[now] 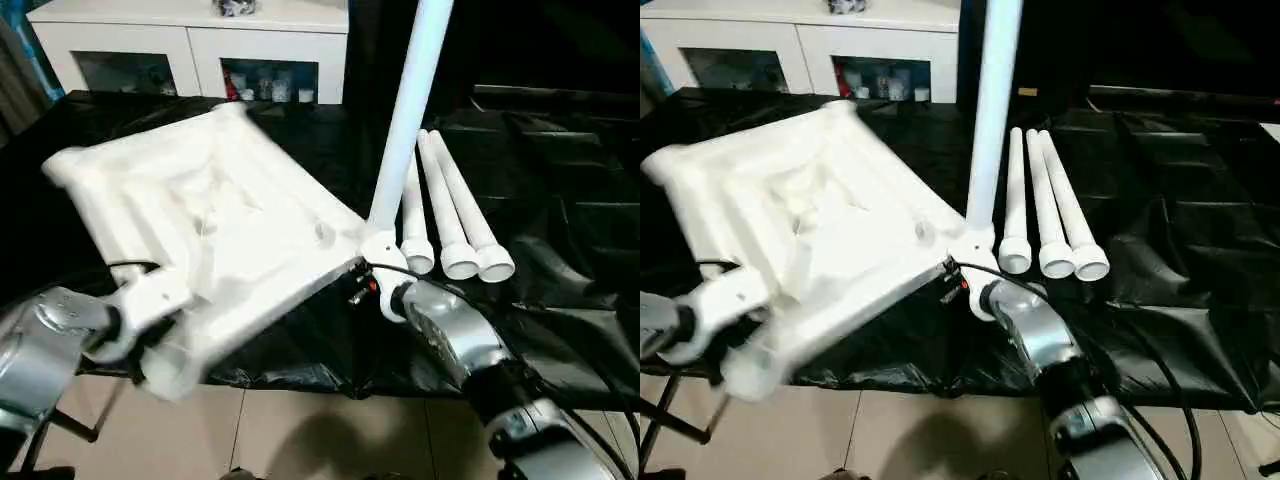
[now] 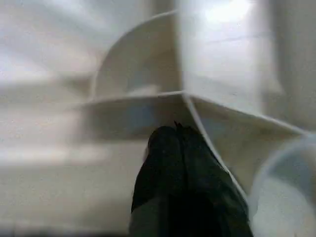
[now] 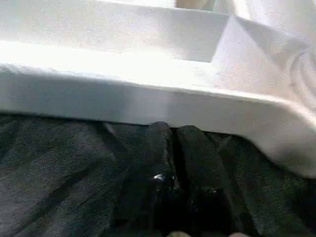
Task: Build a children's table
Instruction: Rotate table base
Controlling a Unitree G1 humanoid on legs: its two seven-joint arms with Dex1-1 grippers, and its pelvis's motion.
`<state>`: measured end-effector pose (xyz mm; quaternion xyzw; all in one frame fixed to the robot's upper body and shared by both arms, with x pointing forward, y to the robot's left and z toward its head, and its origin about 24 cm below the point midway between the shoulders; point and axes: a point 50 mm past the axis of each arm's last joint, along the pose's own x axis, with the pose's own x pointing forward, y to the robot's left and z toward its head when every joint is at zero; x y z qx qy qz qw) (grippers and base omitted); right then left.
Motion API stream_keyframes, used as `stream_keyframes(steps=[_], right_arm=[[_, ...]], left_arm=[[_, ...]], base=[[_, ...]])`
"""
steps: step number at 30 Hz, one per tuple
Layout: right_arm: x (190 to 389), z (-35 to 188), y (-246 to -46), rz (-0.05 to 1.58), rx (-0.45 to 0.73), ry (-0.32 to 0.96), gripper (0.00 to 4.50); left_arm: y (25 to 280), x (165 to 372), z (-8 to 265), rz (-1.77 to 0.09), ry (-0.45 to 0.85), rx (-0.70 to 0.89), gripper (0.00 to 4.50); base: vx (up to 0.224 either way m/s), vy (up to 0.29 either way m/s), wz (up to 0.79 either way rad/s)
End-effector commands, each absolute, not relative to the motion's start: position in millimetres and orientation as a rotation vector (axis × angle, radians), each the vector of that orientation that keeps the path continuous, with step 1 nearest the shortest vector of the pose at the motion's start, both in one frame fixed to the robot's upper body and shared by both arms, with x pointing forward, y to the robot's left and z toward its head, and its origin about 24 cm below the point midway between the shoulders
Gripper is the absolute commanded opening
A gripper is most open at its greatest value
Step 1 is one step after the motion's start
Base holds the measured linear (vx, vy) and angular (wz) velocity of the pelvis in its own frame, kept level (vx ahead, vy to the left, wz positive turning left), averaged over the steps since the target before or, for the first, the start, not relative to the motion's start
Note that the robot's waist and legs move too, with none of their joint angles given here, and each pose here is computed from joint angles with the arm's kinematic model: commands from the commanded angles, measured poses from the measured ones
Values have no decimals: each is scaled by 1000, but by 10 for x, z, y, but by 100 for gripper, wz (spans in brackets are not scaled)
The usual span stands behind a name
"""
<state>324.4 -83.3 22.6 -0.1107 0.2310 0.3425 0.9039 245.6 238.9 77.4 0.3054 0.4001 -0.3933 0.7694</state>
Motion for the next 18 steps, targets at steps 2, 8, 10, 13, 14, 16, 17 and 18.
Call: stream_keyframes(steps=[2, 8, 10, 13, 14, 16, 17, 18], right_arm=[[3290, 251, -742, 731, -247, 453, 13], [3313, 251, -702, 743, -250, 447, 13], [3309, 252, -667, 760, -248, 443, 13], [3312, 265, -588, 791, -230, 433, 13], [3319, 272, -550, 796, -218, 432, 13], [3336, 284, -484, 797, -200, 427, 13], [3348, 289, -455, 795, -191, 425, 13], [3355, 292, -437, 794, -186, 423, 13]], left_arm=[[2157, 2368, 753, -1012, 860, 584, 0], [1992, 2438, 729, -1041, 804, 568, 0], [1878, 2491, 734, -1065, 770, 549, 0], [1702, 2577, 754, -1092, 716, 518, 0], [1638, 2598, 756, -1107, 699, 504, 0], [1509, 2629, 753, -1138, 669, 480, 0], [1457, 2656, 748, -1141, 655, 472, 0], [1429, 2674, 745, -1140, 647, 468, 0]], base=[[0, 0, 0], [0, 0, 0], [0, 0, 0], [0, 0, 0], [0, 0, 0], [0, 0, 0], [0, 0, 0], [0, 0, 0]])
